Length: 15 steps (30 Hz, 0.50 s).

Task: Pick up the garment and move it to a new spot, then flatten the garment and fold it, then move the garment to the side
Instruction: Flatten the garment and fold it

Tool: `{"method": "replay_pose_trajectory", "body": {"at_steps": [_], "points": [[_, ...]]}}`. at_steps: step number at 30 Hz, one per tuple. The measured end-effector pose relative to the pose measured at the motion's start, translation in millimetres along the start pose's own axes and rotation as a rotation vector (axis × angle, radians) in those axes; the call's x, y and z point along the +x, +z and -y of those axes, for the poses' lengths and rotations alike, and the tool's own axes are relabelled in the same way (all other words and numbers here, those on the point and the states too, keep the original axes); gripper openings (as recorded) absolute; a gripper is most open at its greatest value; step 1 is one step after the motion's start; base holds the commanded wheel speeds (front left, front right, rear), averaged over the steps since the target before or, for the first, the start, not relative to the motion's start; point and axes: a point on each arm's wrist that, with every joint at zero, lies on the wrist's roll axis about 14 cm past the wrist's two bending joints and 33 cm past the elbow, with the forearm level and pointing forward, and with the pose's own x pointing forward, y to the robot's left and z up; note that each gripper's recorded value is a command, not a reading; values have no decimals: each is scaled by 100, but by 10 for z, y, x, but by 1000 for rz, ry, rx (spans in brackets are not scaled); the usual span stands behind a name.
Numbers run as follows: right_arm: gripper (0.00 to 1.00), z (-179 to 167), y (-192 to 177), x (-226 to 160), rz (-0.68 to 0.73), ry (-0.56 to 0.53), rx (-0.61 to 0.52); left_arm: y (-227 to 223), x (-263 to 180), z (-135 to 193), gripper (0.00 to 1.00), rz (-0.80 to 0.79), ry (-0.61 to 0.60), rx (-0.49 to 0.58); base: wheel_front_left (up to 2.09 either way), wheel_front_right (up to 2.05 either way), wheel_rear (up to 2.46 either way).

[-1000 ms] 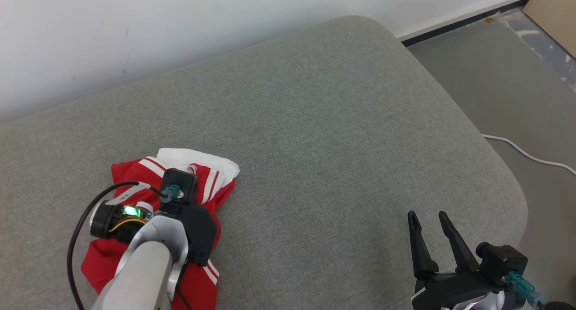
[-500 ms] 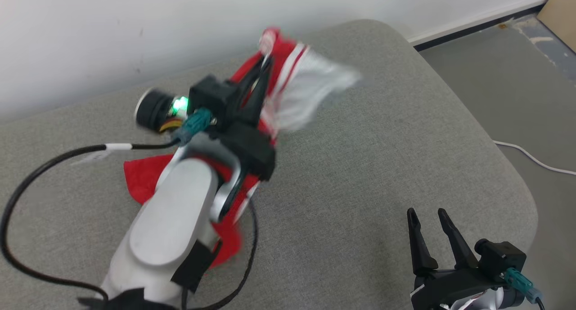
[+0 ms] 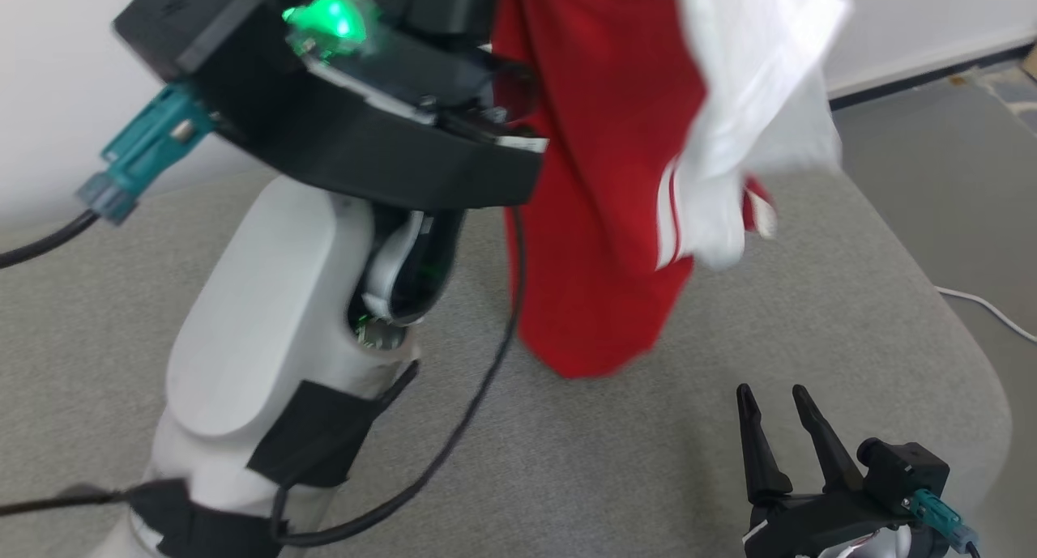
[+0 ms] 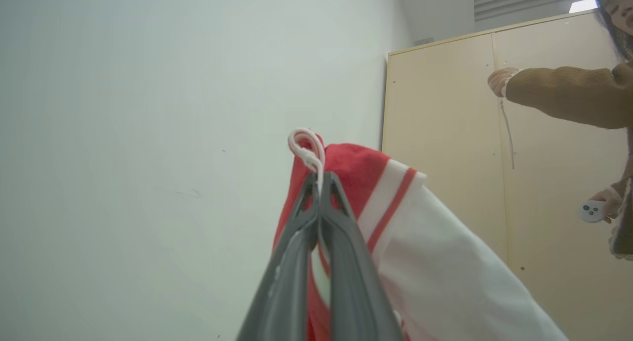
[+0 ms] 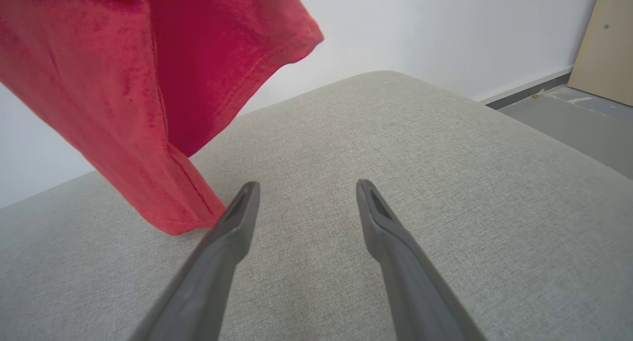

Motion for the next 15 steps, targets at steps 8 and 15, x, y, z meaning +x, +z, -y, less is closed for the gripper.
{"method": "replay_pose_trajectory", "body": {"at_steps": [8,15], "points": [[100,-258,-54,122,-24,80,-7,-423,-1492,-1568,0,-276,583,148,0,0,0],[100,-426,-87,228,-42,129,-21,-707,-2902,-2204,27,-526,931,217,0,0,0]]}}
